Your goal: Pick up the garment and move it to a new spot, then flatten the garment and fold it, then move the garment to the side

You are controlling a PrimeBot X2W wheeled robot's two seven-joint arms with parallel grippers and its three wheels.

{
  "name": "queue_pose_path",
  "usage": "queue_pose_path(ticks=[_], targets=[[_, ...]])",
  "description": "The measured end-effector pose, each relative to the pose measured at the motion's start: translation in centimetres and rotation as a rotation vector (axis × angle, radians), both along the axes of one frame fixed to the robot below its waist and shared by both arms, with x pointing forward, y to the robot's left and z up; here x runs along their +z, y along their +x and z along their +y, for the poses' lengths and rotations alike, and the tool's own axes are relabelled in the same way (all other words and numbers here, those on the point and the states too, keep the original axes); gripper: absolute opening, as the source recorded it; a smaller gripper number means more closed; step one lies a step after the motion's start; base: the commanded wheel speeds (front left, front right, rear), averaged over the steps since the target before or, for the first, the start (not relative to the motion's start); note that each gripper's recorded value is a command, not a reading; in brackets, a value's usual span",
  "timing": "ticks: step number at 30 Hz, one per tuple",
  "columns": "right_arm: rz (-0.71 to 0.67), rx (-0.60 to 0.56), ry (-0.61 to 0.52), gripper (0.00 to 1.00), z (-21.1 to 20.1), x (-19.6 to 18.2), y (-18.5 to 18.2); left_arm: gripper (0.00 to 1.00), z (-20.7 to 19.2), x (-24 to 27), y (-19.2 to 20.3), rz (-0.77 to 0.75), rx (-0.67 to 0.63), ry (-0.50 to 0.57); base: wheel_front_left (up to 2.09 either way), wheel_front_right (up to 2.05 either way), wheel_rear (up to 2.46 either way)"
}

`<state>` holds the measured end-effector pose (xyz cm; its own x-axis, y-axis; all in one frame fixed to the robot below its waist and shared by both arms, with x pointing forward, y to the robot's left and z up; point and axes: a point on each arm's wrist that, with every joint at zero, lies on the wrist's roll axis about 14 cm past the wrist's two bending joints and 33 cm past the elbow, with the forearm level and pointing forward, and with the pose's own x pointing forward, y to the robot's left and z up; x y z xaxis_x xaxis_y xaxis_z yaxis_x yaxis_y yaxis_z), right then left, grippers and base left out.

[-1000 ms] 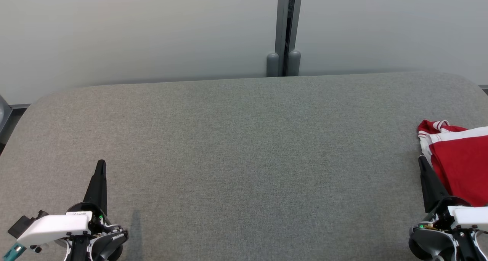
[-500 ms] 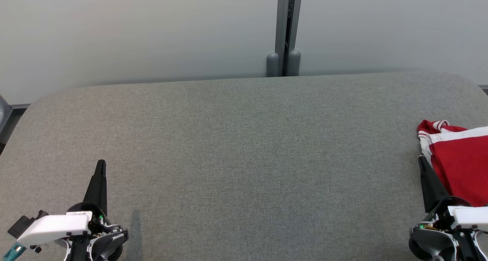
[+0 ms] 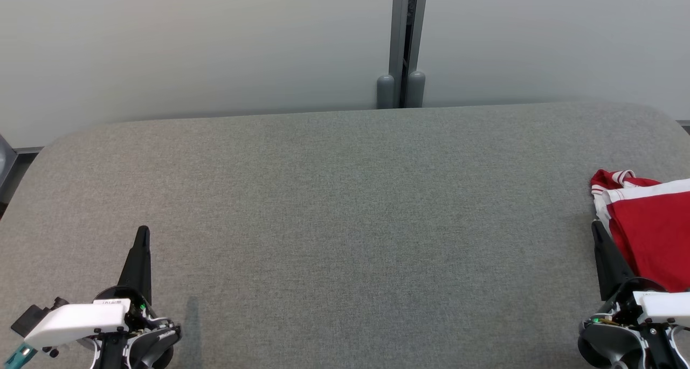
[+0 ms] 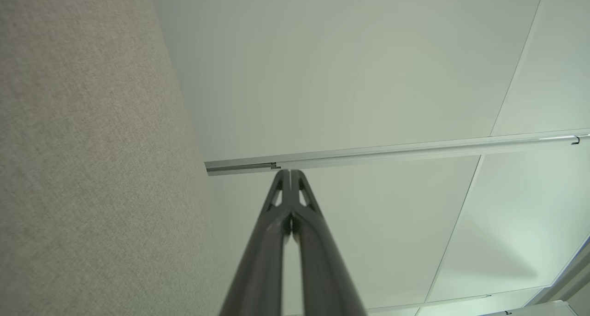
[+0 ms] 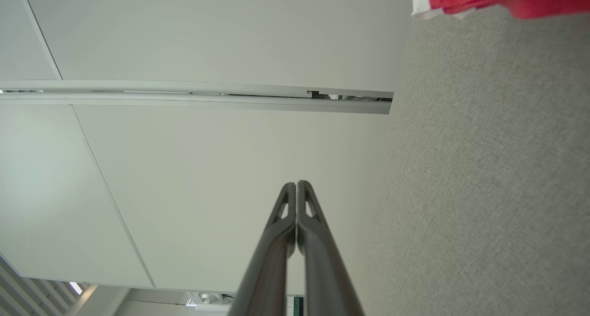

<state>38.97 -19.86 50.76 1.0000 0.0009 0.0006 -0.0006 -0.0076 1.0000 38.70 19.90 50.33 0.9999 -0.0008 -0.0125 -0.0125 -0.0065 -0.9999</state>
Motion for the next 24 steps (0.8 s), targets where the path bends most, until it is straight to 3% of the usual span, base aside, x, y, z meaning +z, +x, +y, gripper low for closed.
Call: queue_pose_path(ticks=[24], targets=[[0.000,0.000,0.000,0.00,0.00,0.00,0.00,0.00,0.00,0.00,0.00,0.000,0.000,0.000,0.00,0.00,0.00]])
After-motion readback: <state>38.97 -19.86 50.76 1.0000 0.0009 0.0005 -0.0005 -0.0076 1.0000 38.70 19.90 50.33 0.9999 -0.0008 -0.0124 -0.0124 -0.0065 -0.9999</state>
